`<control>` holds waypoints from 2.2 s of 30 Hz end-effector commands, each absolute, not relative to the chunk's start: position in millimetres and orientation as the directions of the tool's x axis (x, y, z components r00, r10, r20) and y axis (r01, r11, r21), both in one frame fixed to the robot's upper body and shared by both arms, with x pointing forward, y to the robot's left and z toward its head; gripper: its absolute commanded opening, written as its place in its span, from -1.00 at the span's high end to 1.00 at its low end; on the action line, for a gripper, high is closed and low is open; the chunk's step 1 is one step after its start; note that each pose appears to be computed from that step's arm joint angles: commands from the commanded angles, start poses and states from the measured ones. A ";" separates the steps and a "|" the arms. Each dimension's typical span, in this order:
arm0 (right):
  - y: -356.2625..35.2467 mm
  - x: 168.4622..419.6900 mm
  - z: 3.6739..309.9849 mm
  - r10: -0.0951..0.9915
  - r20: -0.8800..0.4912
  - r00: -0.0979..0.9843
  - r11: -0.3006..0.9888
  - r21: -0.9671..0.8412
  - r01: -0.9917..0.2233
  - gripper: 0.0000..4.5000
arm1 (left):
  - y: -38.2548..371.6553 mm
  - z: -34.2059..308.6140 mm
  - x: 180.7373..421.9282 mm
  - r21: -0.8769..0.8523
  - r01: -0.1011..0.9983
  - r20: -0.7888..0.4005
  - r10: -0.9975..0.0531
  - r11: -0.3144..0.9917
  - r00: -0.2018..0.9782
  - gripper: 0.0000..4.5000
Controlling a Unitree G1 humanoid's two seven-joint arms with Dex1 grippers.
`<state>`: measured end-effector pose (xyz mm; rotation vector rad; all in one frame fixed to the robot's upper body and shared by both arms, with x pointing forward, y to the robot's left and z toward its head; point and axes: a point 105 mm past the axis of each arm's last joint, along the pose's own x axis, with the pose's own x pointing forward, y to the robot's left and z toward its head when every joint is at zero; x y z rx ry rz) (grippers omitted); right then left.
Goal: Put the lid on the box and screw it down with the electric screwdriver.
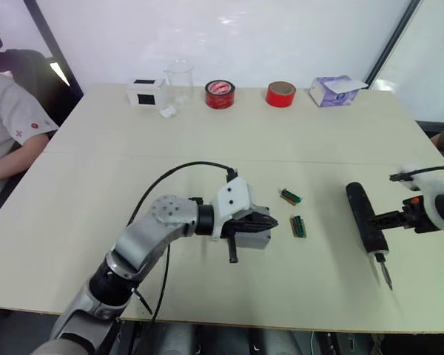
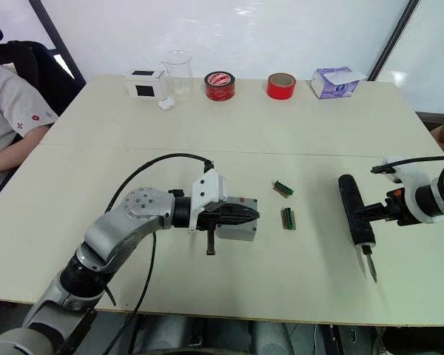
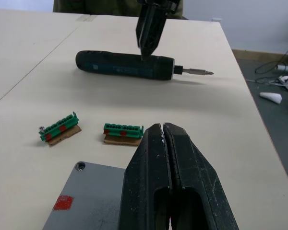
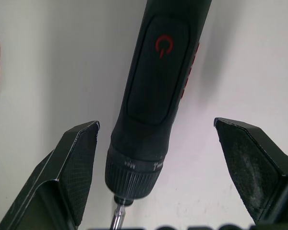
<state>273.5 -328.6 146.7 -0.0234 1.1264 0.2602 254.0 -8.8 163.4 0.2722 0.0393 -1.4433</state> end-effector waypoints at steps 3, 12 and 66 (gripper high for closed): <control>-326.0 266.2 150.7 0.221 -0.906 0.361 0.961 0.139 -0.238 -0.74 | -12.9 164.7 243.0 0.158 0.983 -0.163 -0.980 0.093 0.119 1.00; -323.5 273.5 128.9 0.234 -0.921 0.310 0.956 0.161 -0.244 -0.74 | -14.3 160.6 239.2 0.148 0.982 -0.163 -0.976 0.119 0.143 1.00; -134.1 299.8 231.2 0.736 0.152 0.660 0.628 0.211 -0.749 0.23 | 20.7 128.8 294.4 0.242 0.967 -0.430 -0.884 0.085 0.185 1.00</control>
